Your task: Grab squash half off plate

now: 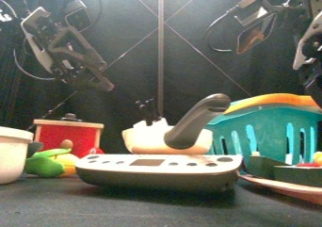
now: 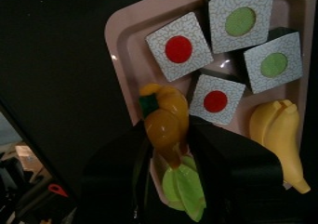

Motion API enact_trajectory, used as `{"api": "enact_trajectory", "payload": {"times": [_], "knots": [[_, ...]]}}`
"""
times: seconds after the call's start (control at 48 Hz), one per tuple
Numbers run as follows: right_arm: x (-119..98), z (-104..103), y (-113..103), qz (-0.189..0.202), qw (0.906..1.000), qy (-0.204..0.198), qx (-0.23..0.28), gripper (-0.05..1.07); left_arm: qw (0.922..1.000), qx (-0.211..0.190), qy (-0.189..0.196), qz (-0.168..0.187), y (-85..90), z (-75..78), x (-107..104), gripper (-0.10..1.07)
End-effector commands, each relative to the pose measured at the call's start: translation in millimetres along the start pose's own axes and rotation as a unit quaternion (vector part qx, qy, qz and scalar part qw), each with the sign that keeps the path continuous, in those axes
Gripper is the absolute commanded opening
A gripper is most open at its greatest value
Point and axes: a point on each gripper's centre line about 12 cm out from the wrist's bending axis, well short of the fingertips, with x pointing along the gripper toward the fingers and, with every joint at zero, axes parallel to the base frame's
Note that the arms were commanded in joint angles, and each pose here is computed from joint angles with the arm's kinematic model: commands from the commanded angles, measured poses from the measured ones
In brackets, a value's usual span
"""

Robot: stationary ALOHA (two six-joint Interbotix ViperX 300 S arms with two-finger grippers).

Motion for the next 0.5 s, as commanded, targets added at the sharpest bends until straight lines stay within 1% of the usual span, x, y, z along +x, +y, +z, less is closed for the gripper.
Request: {"api": "enact_trajectory", "payload": {"times": [0.0, 0.479], "knots": [[-18.5, 5.2, 5.4, 0.021, 0.9995, -0.022, 0.000, 0.70, 1.0000, 0.000, -0.007, -0.001, -0.6, 4.8, 1.0, 0.94], [-19.1, 7.7, 3.6, 0.014, 0.9993, -0.033, -0.012, 0.70, 1.0000, 0.000, -0.005, 0.000, 0.0, 3.0, 0.6, 0.94]]}}
